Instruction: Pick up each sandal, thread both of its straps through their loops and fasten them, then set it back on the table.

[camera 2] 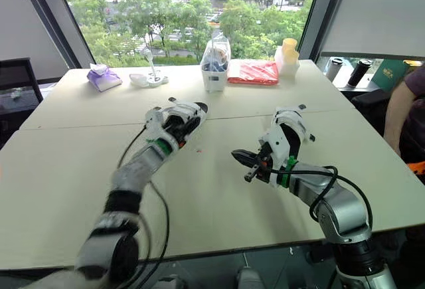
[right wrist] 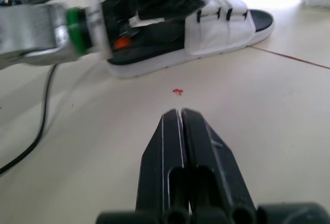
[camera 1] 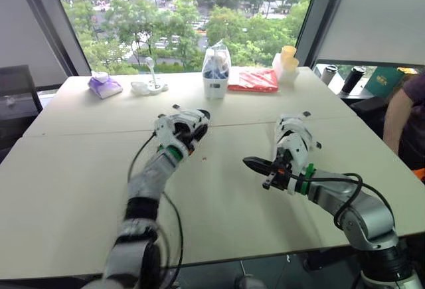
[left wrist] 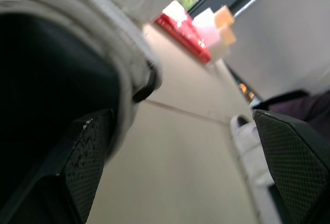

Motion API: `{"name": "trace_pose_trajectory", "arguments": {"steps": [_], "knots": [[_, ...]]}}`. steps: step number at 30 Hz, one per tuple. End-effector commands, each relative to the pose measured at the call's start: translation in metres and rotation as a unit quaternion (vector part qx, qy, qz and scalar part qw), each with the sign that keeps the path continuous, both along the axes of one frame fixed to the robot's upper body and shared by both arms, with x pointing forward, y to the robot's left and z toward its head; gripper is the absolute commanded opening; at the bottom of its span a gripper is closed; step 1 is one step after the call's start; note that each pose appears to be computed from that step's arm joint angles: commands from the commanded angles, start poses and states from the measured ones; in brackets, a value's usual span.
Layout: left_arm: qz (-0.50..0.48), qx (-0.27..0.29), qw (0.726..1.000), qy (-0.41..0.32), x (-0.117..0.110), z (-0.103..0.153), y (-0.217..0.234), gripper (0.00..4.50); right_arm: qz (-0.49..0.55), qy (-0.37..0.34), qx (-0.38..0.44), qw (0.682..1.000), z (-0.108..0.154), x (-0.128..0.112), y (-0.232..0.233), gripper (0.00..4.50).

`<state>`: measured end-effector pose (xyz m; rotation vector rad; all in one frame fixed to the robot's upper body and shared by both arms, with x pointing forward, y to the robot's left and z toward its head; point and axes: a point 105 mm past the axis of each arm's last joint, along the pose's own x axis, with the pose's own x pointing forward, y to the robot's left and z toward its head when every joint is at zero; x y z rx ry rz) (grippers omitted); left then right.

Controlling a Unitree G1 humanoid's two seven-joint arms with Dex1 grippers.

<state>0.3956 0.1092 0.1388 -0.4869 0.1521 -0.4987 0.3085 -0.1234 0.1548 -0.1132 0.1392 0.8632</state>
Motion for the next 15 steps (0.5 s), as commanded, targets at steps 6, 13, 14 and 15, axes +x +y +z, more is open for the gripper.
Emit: {"name": "trace_pose_trajectory", "arguments": {"steps": [6, 13, 14, 15], "knots": [[-0.132, 0.258, 0.954, -0.074, -0.105, 0.018, 0.038, 4.48, -0.009, 0.030, 0.049, 0.998, 0.003, 0.003, -0.029, 0.00], [-0.152, 0.246, 0.957, -0.023, -0.158, -0.002, 0.055, 4.48, 0.024, 0.058, 0.033, 0.997, -0.006, -0.005, -0.036, 0.00], [-0.144, 0.238, 0.960, -0.022, -0.160, -0.002, 0.054, 4.48, 0.031, 0.066, 0.031, 0.997, -0.010, -0.006, -0.034, 0.00], [-0.136, 0.232, 0.963, -0.027, -0.161, 0.000, 0.053, 4.48, 0.037, 0.072, 0.029, 0.996, -0.014, -0.008, -0.032, 0.00]]}}
